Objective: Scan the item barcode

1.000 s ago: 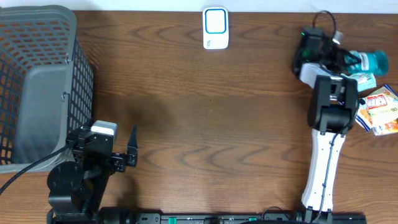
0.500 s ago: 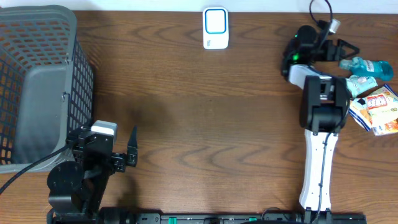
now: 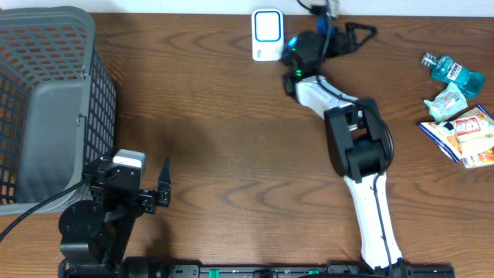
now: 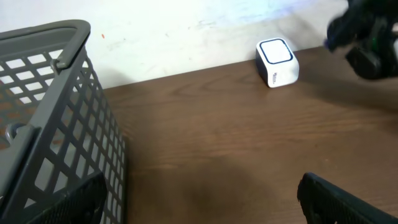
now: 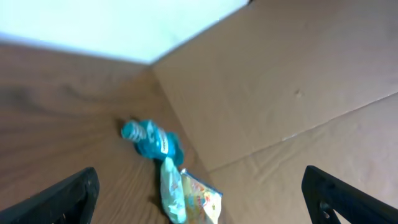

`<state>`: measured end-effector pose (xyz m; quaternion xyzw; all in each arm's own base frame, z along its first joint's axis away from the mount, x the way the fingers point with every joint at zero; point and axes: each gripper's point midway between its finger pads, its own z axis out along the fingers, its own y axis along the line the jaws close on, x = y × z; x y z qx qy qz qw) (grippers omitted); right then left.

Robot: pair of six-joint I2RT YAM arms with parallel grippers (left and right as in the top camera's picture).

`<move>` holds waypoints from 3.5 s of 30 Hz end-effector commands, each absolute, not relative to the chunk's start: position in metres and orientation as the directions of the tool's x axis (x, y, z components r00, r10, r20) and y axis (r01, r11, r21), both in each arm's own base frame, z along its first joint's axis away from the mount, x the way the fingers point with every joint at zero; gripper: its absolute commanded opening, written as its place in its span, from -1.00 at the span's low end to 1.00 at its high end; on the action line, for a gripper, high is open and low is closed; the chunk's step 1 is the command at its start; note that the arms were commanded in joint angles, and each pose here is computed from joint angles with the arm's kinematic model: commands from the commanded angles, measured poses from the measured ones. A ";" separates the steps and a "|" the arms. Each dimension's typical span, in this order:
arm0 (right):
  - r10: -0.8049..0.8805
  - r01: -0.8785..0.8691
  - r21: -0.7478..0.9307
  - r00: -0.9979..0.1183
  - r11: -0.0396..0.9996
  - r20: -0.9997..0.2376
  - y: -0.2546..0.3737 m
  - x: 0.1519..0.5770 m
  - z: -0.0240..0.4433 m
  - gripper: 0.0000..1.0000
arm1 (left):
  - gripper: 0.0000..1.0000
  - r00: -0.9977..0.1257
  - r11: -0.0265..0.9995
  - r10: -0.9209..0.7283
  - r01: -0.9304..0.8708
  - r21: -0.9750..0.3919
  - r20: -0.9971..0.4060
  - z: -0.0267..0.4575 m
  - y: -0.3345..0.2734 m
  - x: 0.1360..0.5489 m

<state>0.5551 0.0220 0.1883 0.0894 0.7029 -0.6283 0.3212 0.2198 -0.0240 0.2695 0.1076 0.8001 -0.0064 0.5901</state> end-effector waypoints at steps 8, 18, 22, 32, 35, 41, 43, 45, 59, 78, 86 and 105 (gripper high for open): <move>-0.348 0.778 -0.450 -0.314 0.439 -0.883 0.061 0.473 0.452 0.98 | 0.95 -0.270 0.976 0.155 0.189 0.106 -0.950 0.273 -0.026 0.219; -0.757 0.433 -0.781 -0.278 0.450 -0.591 0.141 0.472 0.507 0.99 | 0.96 -0.270 0.976 0.155 0.189 0.106 -0.950 0.273 -0.026 0.219; -0.843 0.118 -0.870 -0.217 0.478 -0.493 0.185 0.481 0.450 0.99 | 0.96 -0.270 0.976 0.155 0.189 0.106 -0.950 0.273 -0.026 0.219; -0.798 -0.372 -0.729 -0.450 0.575 -0.400 0.175 0.444 0.304 0.98 | 0.96 -0.270 0.976 0.155 0.189 0.106 -0.950 0.273 -0.026 0.219; -0.751 -0.517 -0.552 -0.535 0.654 -0.388 0.170 0.420 0.264 0.98 | 0.96 -0.270 0.976 0.155 0.189 0.106 -0.950 0.273 -0.026 0.219; -0.595 -0.460 -0.389 -0.703 0.798 -0.389 0.118 0.395 0.260 0.97 | 0.95 -0.270 0.976 0.155 0.188 0.106 -0.950 0.273 -0.026 0.219; -0.518 -0.394 -0.344 -0.723 0.853 -0.458 0.101 0.384 0.282 0.98 | 0.96 -0.270 0.976 0.155 0.189 0.106 -0.950 0.273 -0.026 0.219; -0.493 -0.390 -0.302 -0.705 0.870 -0.509 0.098 0.369 0.303 0.98 | 0.96 -0.270 0.976 0.155 0.188 0.106 -0.950 0.273 -0.026 0.219; -0.205 -0.246 -0.099 -0.457 0.964 -0.865 0.055 0.218 0.441 0.99 | 0.96 -0.270 0.976 0.155 0.189 0.106 -0.950 0.273 -0.026 0.219; -0.170 -0.250 -0.069 -0.412 0.966 -0.895 0.018 0.108 0.433 0.99 | 0.96 -0.270 0.976 0.155 0.189 0.106 -0.950 0.273 -0.026 0.219; -0.108 -0.211 -0.043 -0.307 0.976 -0.946 0.011 0.090 0.446 0.98 | 0.96 -0.270 0.976 0.155 0.189 0.106 -0.950 0.273 -0.026 0.219; -0.017 -0.142 -0.016 -0.004 0.990 -1.000 0.012 0.075 0.414 0.99 | 0.96 -0.270 0.976 0.155 0.189 0.106 -0.950 0.273 -0.026 0.219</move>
